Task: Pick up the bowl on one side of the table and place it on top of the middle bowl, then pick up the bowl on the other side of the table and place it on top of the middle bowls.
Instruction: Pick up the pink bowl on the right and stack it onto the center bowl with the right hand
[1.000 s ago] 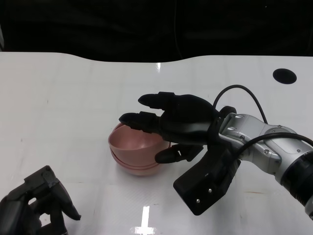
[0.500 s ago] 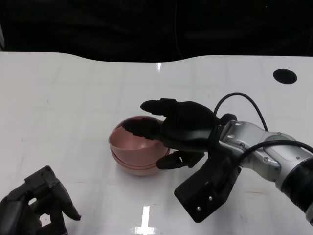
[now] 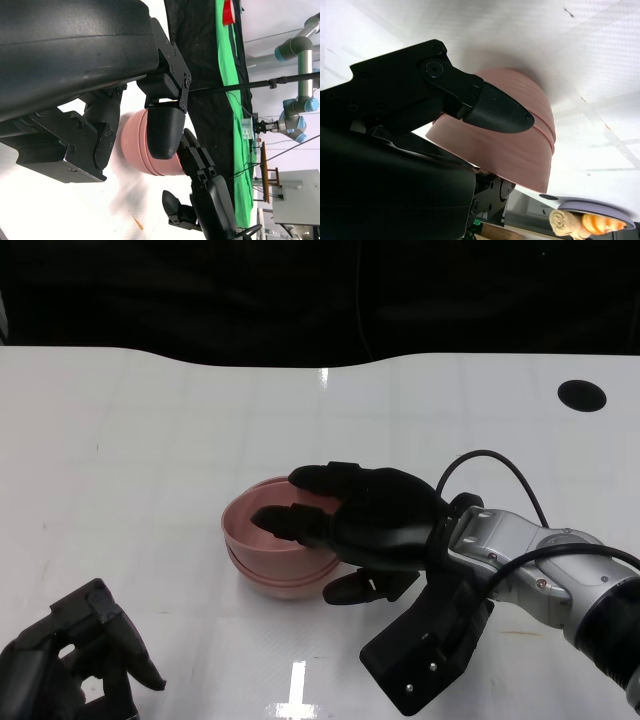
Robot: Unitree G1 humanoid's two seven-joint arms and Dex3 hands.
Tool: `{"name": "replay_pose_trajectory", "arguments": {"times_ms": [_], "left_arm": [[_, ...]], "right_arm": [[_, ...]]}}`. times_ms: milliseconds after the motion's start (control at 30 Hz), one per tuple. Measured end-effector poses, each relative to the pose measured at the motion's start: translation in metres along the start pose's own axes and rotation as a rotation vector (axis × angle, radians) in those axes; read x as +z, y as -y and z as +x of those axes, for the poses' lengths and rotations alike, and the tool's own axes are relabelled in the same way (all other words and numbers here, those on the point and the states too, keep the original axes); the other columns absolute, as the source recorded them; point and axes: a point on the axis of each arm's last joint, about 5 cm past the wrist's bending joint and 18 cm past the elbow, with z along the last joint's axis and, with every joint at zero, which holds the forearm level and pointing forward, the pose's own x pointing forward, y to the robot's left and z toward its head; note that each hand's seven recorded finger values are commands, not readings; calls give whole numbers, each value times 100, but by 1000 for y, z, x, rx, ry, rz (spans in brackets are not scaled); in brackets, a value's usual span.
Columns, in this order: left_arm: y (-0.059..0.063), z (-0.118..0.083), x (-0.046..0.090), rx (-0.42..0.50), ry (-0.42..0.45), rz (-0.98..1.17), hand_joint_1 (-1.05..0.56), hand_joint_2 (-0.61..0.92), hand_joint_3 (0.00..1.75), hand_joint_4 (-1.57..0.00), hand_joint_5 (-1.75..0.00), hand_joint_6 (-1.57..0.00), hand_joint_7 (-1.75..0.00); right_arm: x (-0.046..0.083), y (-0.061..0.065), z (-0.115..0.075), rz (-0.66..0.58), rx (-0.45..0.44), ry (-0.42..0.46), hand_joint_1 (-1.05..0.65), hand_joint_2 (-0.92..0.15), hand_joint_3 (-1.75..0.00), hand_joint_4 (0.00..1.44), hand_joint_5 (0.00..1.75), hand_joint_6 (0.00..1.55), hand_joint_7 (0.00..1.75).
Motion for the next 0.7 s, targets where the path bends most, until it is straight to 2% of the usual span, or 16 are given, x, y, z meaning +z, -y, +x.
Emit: {"name": "replay_pose_trajectory", "arguments": {"times_ms": [233,567,700], "left_arm": [[0,0,2,-2,5,2,44,89,109,-95,-175,-68,-175],[0,1,2,-2,3,-1,45,89,110,-96,-175,-69,-175],[0,1,2,-2,3,0,45,89,110,-95,-175,-69,-175]], "right_arm": [[1,-4,-2,37,20,-17,-105,-92,-112,0,0,0,0],[2,4,-2,82,-47,6,-105,-92,-110,0,0,0,0],[0,7,-4,121,-88,2,-105,-92,-103,0,0,0,0]]}}
